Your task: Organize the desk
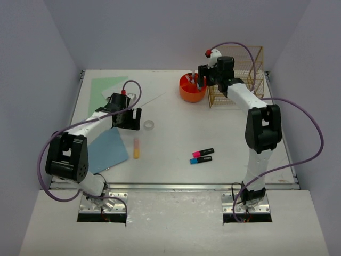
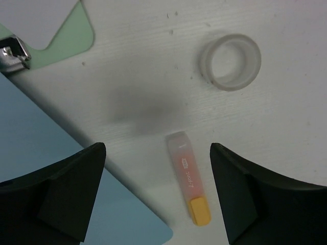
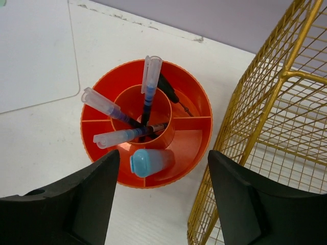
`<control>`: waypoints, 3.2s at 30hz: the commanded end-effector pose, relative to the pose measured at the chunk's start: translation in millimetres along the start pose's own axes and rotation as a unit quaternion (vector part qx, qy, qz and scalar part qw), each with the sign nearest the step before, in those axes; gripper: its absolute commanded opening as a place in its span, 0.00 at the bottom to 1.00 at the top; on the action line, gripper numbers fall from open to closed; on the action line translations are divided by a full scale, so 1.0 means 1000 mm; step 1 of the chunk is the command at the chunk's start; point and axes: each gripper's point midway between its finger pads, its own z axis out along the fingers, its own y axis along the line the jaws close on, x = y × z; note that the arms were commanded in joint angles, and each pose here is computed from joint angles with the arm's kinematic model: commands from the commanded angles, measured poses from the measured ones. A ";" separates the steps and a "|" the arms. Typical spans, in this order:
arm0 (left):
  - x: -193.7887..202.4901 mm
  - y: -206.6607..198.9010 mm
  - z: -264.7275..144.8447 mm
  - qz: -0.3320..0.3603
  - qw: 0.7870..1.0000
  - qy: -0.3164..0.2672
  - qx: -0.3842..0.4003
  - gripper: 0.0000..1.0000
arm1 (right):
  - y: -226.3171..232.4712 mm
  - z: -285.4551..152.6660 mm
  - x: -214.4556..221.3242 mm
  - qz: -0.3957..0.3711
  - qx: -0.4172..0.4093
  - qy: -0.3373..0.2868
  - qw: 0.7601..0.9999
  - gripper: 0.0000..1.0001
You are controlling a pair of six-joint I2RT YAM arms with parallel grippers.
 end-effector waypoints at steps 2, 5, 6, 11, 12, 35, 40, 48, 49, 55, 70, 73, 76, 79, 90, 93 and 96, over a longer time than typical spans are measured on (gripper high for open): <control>0.033 -0.006 0.006 0.030 0.997 0.030 -0.059 0.78 | 0.029 -0.066 -0.114 -0.021 -0.048 -0.127 0.990 0.72; 0.047 -0.008 0.015 0.028 0.995 0.060 -0.080 0.72 | 0.042 -0.091 -0.128 -0.042 -0.067 -0.148 0.986 0.76; 0.049 -0.009 0.015 0.027 0.994 0.065 -0.081 0.71 | 0.046 -0.097 -0.130 -0.050 -0.074 -0.153 0.984 0.78; 0.073 -0.010 0.034 0.012 0.988 0.130 -0.083 0.67 | 0.077 -0.126 -0.122 -0.137 -0.116 -0.173 0.968 0.99; 0.079 -0.011 0.039 0.010 0.986 0.146 -0.082 0.65 | 0.085 -0.135 -0.123 -0.157 -0.125 -0.183 0.962 0.99; 0.009 -0.110 -0.021 -0.146 0.961 0.166 0.168 0.00 | 0.325 -0.196 0.100 -0.736 -0.318 -0.278 0.529 0.89; 0.010 -0.114 -0.030 -0.149 0.958 0.163 0.184 0.00 | 0.357 -0.185 0.121 -0.752 -0.332 -0.265 0.505 0.86; 0.009 -0.120 -0.038 -0.151 0.954 0.163 0.204 0.00 | 0.385 -0.156 0.140 -0.763 -0.346 -0.256 0.483 0.81; 0.010 -0.121 -0.039 -0.151 0.953 0.163 0.206 0.00 | 0.387 -0.151 0.139 -0.762 -0.343 -0.254 0.486 0.81; 0.009 -0.121 -0.041 -0.150 0.953 0.156 0.211 0.01 | 0.392 -0.131 0.141 -0.770 -0.331 -0.244 0.487 0.40; -0.138 -0.036 -0.067 -0.248 0.950 -0.028 0.188 1.00 | 0.323 -0.168 0.050 -0.581 -0.318 -0.215 0.718 0.00; -0.156 -0.023 -0.081 -0.250 0.949 -0.084 0.174 1.00 | 0.254 -0.137 -0.007 -0.461 -0.254 -0.186 0.829 0.00; -0.155 -0.023 -0.082 -0.247 0.947 -0.107 0.177 1.00 | 0.170 -0.107 -0.053 -0.289 -0.178 -0.157 0.928 0.00; -0.140 -0.026 -0.070 -0.258 0.946 -0.078 0.183 1.00 | 0.114 -0.084 -0.075 -0.192 -0.116 -0.147 0.963 0.00; -0.131 -0.029 -0.060 -0.270 0.941 -0.064 0.192 1.00 | 0.048 -0.034 -0.089 -0.097 -0.021 -0.164 0.982 0.00; -0.129 -0.029 -0.060 -0.270 0.941 -0.063 0.194 1.00 | 0.044 -0.027 -0.090 -0.104 -0.013 -0.177 0.979 0.00; -0.126 -0.030 -0.060 -0.267 0.942 -0.062 0.194 1.00 | 0.041 -0.024 -0.088 -0.116 -0.006 -0.188 0.975 0.00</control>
